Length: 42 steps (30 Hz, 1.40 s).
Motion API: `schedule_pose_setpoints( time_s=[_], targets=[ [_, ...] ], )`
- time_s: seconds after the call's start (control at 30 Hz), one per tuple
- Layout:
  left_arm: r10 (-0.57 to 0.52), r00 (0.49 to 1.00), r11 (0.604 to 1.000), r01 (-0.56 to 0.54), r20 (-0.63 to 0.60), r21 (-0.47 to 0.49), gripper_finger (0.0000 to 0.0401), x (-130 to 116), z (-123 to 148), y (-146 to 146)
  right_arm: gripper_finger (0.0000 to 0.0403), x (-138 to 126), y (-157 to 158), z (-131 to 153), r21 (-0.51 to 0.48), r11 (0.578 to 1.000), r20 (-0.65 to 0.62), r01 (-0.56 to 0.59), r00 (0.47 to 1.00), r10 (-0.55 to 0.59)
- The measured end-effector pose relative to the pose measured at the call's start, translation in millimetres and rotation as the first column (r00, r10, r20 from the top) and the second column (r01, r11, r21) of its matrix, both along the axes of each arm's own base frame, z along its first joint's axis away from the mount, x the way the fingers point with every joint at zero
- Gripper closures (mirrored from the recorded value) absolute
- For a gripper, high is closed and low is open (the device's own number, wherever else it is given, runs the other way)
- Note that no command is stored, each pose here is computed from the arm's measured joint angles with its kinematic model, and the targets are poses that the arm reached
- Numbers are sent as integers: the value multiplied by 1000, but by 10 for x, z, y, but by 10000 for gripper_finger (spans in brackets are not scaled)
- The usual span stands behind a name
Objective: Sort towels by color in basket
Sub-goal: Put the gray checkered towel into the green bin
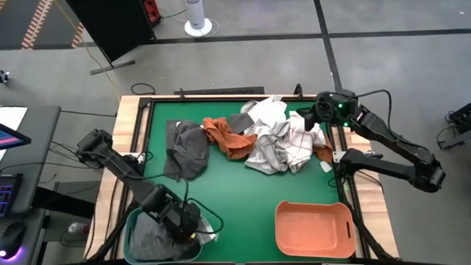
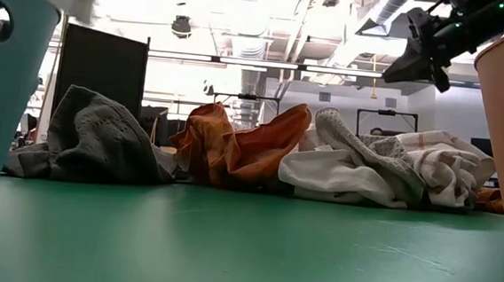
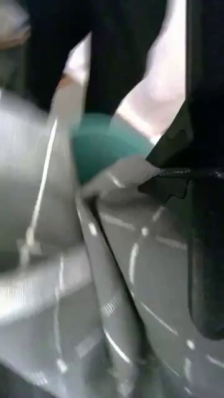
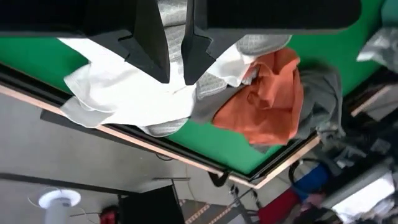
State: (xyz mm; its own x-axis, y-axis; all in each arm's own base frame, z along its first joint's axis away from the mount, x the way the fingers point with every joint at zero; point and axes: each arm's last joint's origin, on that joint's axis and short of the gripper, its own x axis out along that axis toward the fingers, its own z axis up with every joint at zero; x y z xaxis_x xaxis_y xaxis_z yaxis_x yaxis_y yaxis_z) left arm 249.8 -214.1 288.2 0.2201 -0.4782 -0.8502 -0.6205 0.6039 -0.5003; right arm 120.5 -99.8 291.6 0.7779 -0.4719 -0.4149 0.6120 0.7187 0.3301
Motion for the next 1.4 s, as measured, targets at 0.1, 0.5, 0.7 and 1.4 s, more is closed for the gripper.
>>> schedule_pose_setpoints(
  time_s=[0.1, 0.5, 0.7, 1.4],
  targets=[
    [166, 982, 985, -162, -86, 56, 401, -103, -190, -30, 327, 8, 11, -2, -13, 1000, -10, -17, 1000, 17],
    [590, 794, 806, -568, -150, 165, 396, -338, -737, -38, 327, 7, 10, -2, -50, 998, -34, -36, 999, 35],
    [587, 807, 802, -570, -57, 178, 395, -339, -850, -2, 327, 6, 9, -2, -53, 998, -36, -38, 999, 36],
    [376, 926, 924, -377, -22, -68, 125, -341, -342, 56, 327, 8, 8, 4, -57, 998, -31, -37, 999, 35]
  ],
)
